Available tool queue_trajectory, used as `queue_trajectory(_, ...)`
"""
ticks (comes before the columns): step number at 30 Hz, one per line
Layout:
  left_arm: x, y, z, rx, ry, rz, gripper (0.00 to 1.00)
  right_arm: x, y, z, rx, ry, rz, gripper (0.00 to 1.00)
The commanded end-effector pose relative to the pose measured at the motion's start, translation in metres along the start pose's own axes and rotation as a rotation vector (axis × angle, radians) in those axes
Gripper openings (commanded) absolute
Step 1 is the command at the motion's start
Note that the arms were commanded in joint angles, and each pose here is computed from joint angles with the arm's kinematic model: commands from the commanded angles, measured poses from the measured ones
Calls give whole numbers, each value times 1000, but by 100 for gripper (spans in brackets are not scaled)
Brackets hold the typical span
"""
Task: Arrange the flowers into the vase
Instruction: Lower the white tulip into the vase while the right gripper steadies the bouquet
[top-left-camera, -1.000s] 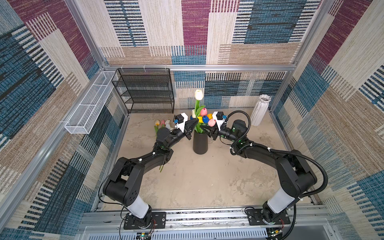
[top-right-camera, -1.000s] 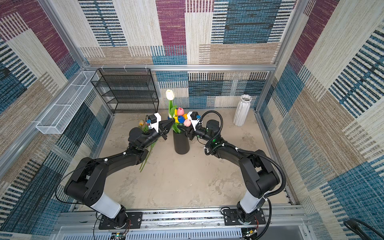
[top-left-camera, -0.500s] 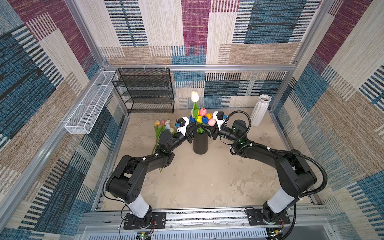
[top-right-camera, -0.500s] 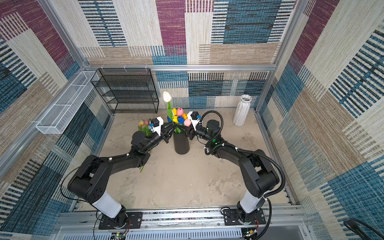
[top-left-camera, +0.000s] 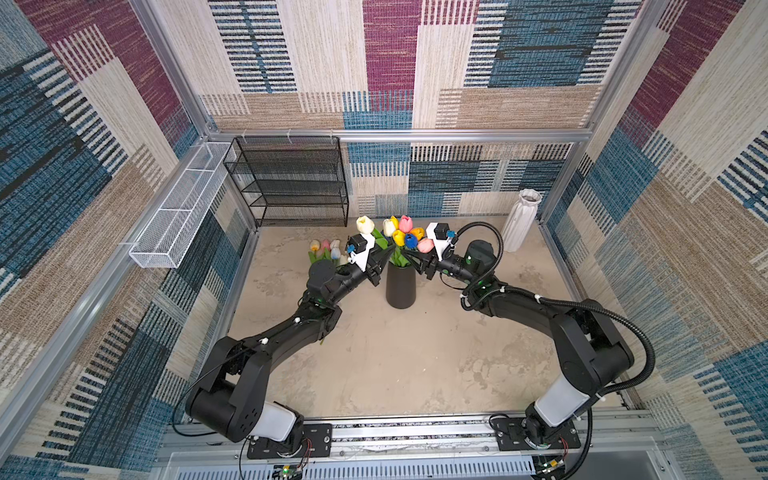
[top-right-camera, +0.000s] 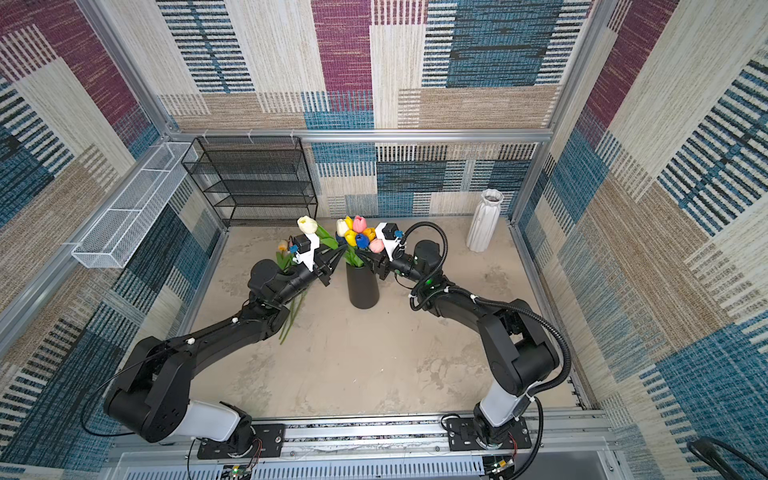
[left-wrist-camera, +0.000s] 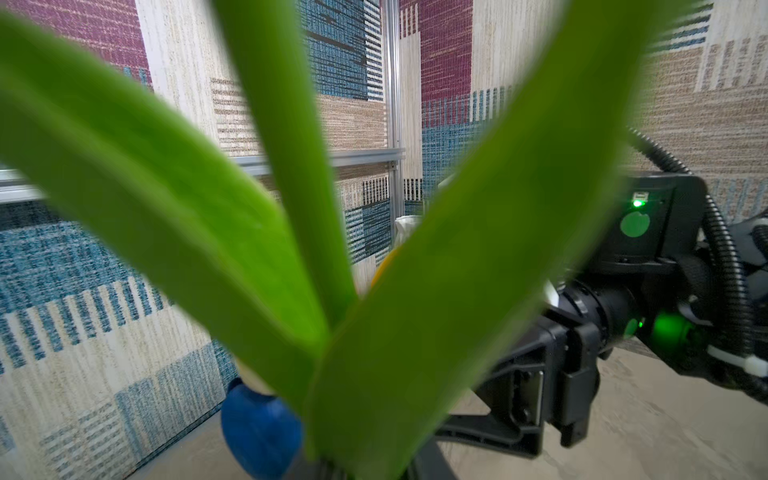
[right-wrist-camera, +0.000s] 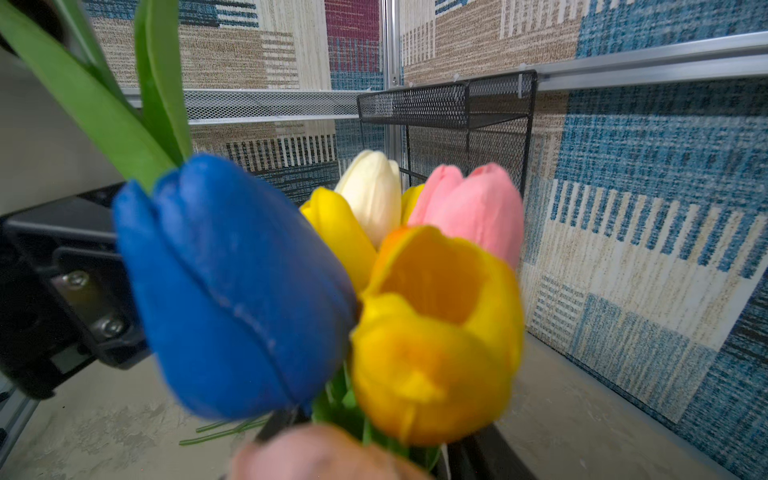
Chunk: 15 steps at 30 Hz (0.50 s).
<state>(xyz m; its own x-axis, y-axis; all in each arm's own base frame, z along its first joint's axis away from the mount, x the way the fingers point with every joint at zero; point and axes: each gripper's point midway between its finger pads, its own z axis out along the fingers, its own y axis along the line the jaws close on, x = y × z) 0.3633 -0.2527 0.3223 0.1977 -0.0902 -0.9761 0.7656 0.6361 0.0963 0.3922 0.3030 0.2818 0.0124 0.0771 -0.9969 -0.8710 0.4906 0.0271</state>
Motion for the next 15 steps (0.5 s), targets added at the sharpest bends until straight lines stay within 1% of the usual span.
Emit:
queue_trajectory(1,12,3,-3,-19,77,39,11,-7,0,0,5,-31,-8,52)
queue_trajectory(3,14,3,-1,-15,100,37,5,-6,-1,1,5,-30,-4,53)
queue_trajectory(6,8,3,-1,-13,98,42,0,-6,0,2,-3,-27,-1,53)
queue_trajectory(15,-26,-5,4,42,2,3,0,-10,-7,3,31,-36,13,52)
